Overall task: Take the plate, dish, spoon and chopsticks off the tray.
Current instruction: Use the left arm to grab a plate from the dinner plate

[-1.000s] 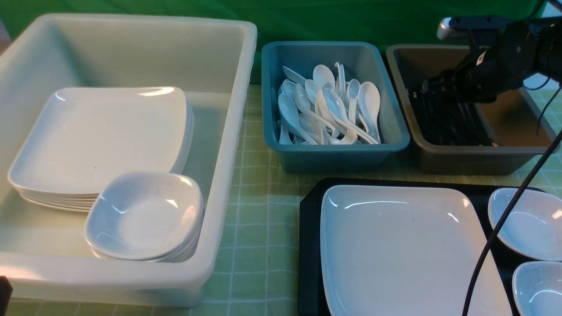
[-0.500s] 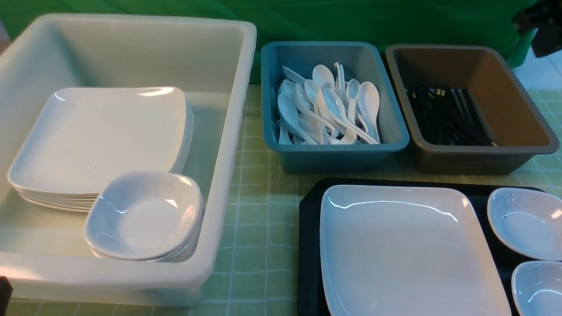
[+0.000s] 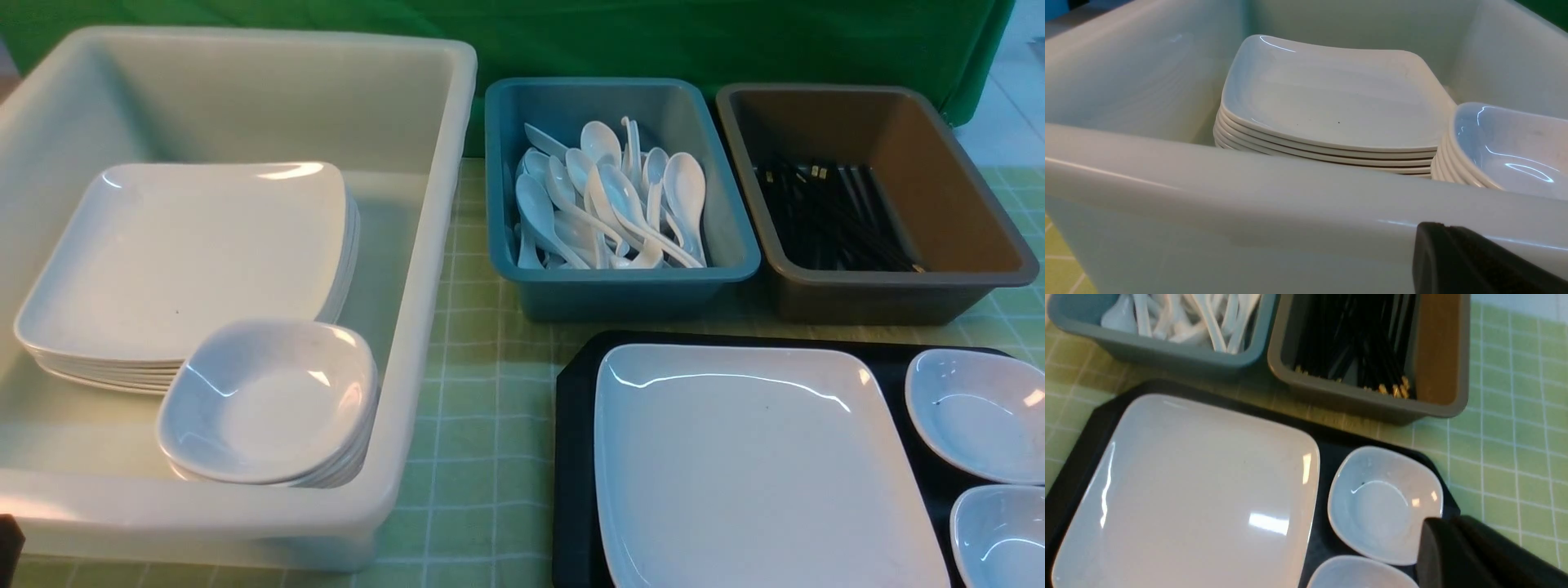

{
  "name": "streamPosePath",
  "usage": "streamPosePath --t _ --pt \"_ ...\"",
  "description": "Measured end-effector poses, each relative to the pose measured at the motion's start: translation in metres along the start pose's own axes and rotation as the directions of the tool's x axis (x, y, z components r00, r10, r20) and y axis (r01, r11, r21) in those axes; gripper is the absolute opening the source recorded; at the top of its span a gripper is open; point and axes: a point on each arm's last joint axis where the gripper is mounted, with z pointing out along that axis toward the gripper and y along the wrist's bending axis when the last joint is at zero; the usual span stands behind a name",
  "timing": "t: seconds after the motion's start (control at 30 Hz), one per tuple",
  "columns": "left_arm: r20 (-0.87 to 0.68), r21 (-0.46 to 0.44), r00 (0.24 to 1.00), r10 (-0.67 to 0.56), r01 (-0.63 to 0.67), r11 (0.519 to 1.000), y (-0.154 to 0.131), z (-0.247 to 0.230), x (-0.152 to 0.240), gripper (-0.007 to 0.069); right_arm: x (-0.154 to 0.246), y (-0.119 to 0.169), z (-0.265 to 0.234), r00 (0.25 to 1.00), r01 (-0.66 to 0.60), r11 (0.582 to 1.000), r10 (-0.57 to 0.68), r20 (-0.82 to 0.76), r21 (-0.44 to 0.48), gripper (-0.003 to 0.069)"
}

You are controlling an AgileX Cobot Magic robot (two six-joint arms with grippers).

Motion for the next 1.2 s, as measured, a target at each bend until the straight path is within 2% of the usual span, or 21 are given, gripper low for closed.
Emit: streamPosePath --t 0.1,0.2,0.27,0.3,0.33,0.37,0.4,0.47,0.5,0.53,0.7,0.77,0.83,0.9,0.97,1.0,1.03,1.07,1.1,1.17,1.2 --pt "-0.001 0.0 1.0 0.0 0.0 1.0 0.0 0.0 0.0 -0.0004 0.04 0.003 -0.017 0.993 0.0 1.0 0.0 0.121 0.008 0.0011" --pt "0.003 0.003 1.0 -0.016 0.016 1.0 0.0 0.0 0.0 -0.0004 0.073 0.005 -0.021 0.985 -0.005 1.0 0.003 0.174 0.011 0.0014" --pt "0.028 0.028 0.986 -0.167 0.166 0.986 -0.002 0.0 -0.002 -0.0004 0.093 0.006 -0.024 0.976 -0.027 1.0 0.024 0.216 0.009 0.0018" --pt "0.038 0.052 0.949 -0.313 0.311 0.949 -0.003 0.0 -0.003 -0.0004 0.101 0.007 -0.022 0.975 -0.031 0.999 0.028 0.22 0.008 0.002" --pt "0.039 0.079 0.881 -0.471 0.468 0.88 -0.005 0.0 -0.005 -0.0004 0.108 0.007 -0.021 0.973 -0.033 0.999 0.031 0.229 0.008 0.0022" --pt "0.037 0.085 0.858 -0.512 0.508 0.857 -0.005 0.0 -0.005 -0.0004 0.11 0.007 -0.022 0.971 -0.036 0.999 0.033 0.236 0.007 0.0023" --pt "0.031 0.103 0.79 -0.612 0.607 0.788 -0.006 0.0 -0.007 -0.0004 0.115 0.008 -0.02 0.97 -0.04 0.999 0.037 0.241 0.007 0.0025" --pt "-0.004 0.137 0.563 -0.827 0.819 0.557 -0.007 0.0 -0.009 -0.0004 0.127 0.009 -0.013 0.97 -0.046 0.999 0.044 0.24 0.001 0.003" --pt "-0.003 0.139 0.557 -0.831 0.823 0.551 -0.007 0.0 -0.009 -0.0004 0.128 0.009 -0.012 0.97 -0.046 0.999 0.044 0.239 0.002 0.0031" --pt "-0.001 0.148 0.502 -0.865 0.855 0.496 -0.007 -0.001 -0.01 -0.0004 0.132 0.009 -0.007 0.971 -0.046 0.999 0.044 0.235 0.002 0.0031" --pt "0.026 0.171 0.447 -0.894 0.879 0.444 -0.005 -0.001 -0.014 -0.0004 0.134 0.009 0.0 0.965 -0.046 0.999 0.044 0.26 0.002 0.0036" --pt "0.007 0.177 0.451 -0.893 0.878 0.445 -0.007 -0.003 -0.018 -0.0004 0.133 0.009 0.0 0.961 -0.046 0.999 0.044 0.274 0.002 0.0038" --pt "-0.032 0.232 0.516 -0.856 0.837 0.496 -0.016 -0.013 -0.044 -0.0004 0.132 0.009 0.001 0.956 -0.047 0.999 0.044 0.291 0.003 0.0041" --pt "-0.068 0.283 0.606 -0.792 0.773 0.567 -0.026 -0.025 -0.077 -0.0004 0.131 0.009 0.001 0.951 -0.047 0.999 0.044 0.308 0.002 0.0043" --pt "-0.11 0.292 0.646 -0.756 0.748 0.596 -0.032 -0.029 -0.095 -0.0004 0.132 0.009 0.002 0.948 -0.047 0.999 0.044 0.315 0.002 0.0045" --pt "-0.188 0.287 0.698 -0.691 0.712 0.641 -0.041 -0.029 -0.113 -0.0004 0.133 0.009 0.004 0.948 -0.047 0.999 0.044 0.315 0.002 0.0046" --pt "-0.251 0.275 0.715 -0.652 0.699 0.661 -0.046 -0.027 -0.122 -0.0004 0.134 0.009 0.005 0.949 -0.048 0.999 0.046 0.313 0.001 0.0048" --pt "-0.286 0.272 0.728 -0.624 0.686 0.675 -0.048 -0.026 -0.126 -0.0004 0.134 0.009 0.006 0.95 -0.048 0.999 0.045 0.31 0.001 0.0048" --pt "-0.444 0.25 0.731 -0.518 0.656 0.712 -0.058 -0.018 -0.136 -0.0004 0.135 0.009 0.006 0.95 -0.048 0.999 0.045 0.309 0.001 0.005" --pt "-0.659 0.246 0.675 -0.332 0.61 0.753 -0.069 0.003 -0.146 -0.0004 0.135 0.009 0.006 0.95 -0.048 0.999 0.046 0.309 0.001 0.0052" --pt "-0.718 0.251 0.64 -0.273 0.605 0.755 -0.072 0.01 -0.146 -0.0004 0.135 0.009 0.006 0.95 -0.048 0.999 0.045 0.309 0.001 0.0054"
